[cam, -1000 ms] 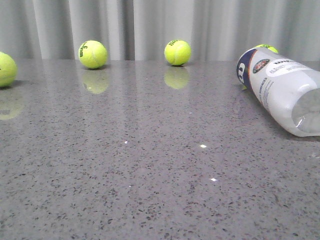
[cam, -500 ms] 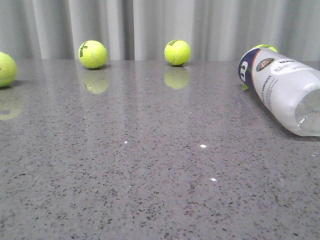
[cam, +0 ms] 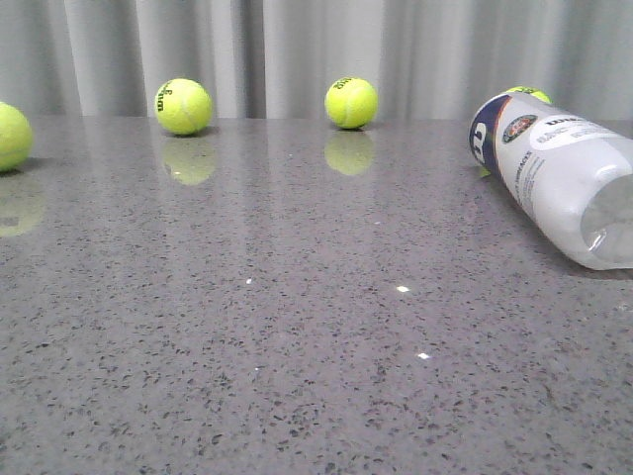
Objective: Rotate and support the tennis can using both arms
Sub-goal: 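Move the right gripper down over the lying clear tennis-ball can, then grasp the can with the right gripper and lift it toward the center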
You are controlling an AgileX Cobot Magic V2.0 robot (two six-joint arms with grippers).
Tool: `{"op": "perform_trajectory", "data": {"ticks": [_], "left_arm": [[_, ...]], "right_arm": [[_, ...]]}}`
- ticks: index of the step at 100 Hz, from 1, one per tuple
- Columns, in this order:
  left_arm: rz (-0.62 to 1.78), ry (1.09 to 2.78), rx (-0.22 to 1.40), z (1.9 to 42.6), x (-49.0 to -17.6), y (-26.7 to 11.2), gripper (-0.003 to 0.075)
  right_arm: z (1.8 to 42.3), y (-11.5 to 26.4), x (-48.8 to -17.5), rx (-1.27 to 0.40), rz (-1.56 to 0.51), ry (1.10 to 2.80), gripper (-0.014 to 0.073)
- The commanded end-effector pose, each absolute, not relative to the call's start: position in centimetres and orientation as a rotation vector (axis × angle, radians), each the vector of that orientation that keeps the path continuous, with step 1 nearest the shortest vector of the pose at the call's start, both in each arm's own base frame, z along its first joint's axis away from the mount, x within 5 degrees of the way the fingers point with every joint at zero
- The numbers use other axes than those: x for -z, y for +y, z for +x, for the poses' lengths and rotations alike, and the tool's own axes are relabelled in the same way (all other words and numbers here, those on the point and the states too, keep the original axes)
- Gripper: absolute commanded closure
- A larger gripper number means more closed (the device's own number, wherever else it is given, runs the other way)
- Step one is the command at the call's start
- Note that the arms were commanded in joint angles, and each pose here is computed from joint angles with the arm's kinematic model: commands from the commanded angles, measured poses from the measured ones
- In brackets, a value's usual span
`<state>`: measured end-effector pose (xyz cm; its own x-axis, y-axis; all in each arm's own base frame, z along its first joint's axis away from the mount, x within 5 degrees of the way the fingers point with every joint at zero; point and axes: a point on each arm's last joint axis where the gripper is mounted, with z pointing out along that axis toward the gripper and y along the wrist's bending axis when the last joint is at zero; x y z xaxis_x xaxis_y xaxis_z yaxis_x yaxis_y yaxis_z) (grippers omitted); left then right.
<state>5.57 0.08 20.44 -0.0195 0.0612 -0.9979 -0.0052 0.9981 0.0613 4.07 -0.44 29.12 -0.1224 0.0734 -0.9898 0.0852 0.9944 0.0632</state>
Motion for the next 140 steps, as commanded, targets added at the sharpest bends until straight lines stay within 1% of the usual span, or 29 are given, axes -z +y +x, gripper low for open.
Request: {"op": "perform_trajectory", "data": {"ticks": [1, 11, 29, 34, 36, 41, 43, 44, 45, 46, 48, 49, 50, 51, 52, 53, 55, 56, 58, 63, 73, 93, 105, 123, 140], "left_arm": [[0.041, 1.527, -0.046, 5.5, -19.7, 0.0, 0.0741], [0.041, 1.527, -0.046, 5.5, -19.7, 0.0, 0.0741], [0.041, 1.527, -0.046, 5.5, -19.7, 0.0, 0.0741], [0.041, 1.527, -0.046, 5.5, -19.7, 0.0, 0.0741], [0.041, 1.527, -0.046, 5.5, -19.7, 0.0, 0.0741], [0.041, 1.527, -0.046, 5.5, -19.7, 0.0, 0.0741], [0.041, 1.527, -0.046, 5.5, -19.7, 0.0, 0.0741], [0.041, 1.527, -0.046, 5.5, -19.7, 0.0, 0.0741], [0.041, 1.527, -0.046, 5.5, -19.7, 0.0, 0.0741], [0.041, 1.527, -0.046, 5.5, -19.7, 0.0, 0.0741], [0.041, 1.527, -0.046, 5.5, -19.7, 0.0, 0.0741], [0.041, 1.527, -0.046, 5.5, -19.7, 0.0, 0.0741], [0.041, 1.527, -0.046, 5.5, -19.7, 0.0, 0.0741], [0.041, 1.527, -0.046, 5.5, -19.7, 0.0, 0.0741], [0.041, 1.527, -0.046, 5.5, -19.7, 0.0, 0.0741], [0.041, 1.527, -0.046, 5.5, -19.7, 0.0, 0.0741], [0.041, 1.527, -0.046, 5.5, -19.7, 0.0, 0.0741], [0.041, 1.527, -0.046, 5.5, -19.7, 0.0, 0.0741], [0.041, 1.527, -0.046, 5.5, -19.7, 0.0, 0.0741], [0.041, 1.527, -0.046, 5.5, -19.7, 0.0, 0.0741], [0.041, 1.527, -0.046, 5.5, -19.7, 0.0, 0.0741], [0.041, 1.527, -0.046, 5.5, -19.7, 0.0, 0.0741], [0.041, 1.527, -0.046, 5.5, -19.7, 0.0, 0.0741], [0.041, 1.527, -0.046, 5.5, -19.7, 0.0, 0.0741], [0.041, 1.527, -0.046, 5.5, -19.7, 0.0, 0.0741]], "right_arm": [[4.8, -0.5, -32.1, 0.02, 0.121, 1.725, 0.066], [6.7, -0.5, -33.3, 0.0, 0.136, 1.816, 0.066], [9.0, -0.4, -35.6, -0.051, 0.16, 1.916, 0.0659], [9.5, -0.4, -36.2, -0.046, 0.146, 1.947, 0.0641], [9.7, -0.4, -36.5, -0.044, 0.138, 1.957, 0.0621], [10.3, -0.3, -37.3, -0.039, 0.106, 1.973, 0.0539], [10.5, -0.2, -37.6, -0.045, 0.096, 1.979, 0.0489], [10.7, -0.1, -37.6, -0.048, 0.088, 1.985, 0.045], [10.7, -0.1, -37.9, -0.049, 0.084, 1.984, 0.043], [10.9, 0.0, -37.9, -0.055, 0.08, 1.99, 0.0386], [11.1, 0.0, -38.3, -0.062, 0.075, 1.99, 0.034], [11.3, 0.1, -38.3, -0.069, 0.072, 1.998, 0.0291], [11.3, 0.1, -38.6, -0.073, 0.069, 1.995, 0.0267], [11.5, 0.2, -38.6, -0.081, 0.066, 2.001, 0.0219], [11.6, 0.3, -38.9, -0.085, 0.064, 2.0, 0.0195], [11.8, 0.3, -38.9, -0.091, 0.06, 2.007, 0.015], [11.9, 0.5, -39.2, -0.104, 0.057, 2.009, 0.0106], [12.2, 0.6, -39.2, -0.114, 0.054, 2.02, 0.0067], [12.5, 0.7, -39.4, -0.131, 0.05, 2.028, 0.0013], [13.3, 1.1, -39.8, -0.166, 0.041, 2.07, -0.0079], [15.3, 1.9, -40.4, -0.233, 0.023, 2.165, -0.0038], [20.4, 3.7, -39.9, -0.329, -0.026, 2.395, -0.0038], [23.1, 4.9, -39.3, -0.346, -0.078, 2.516, -0.0038], [26.7, 6.0, -37.9, -0.356, -0.1, 2.617, -0.0038], [29.1, 6.3, -36.3, -0.347, -0.091, 2.674, -0.0038]]}}
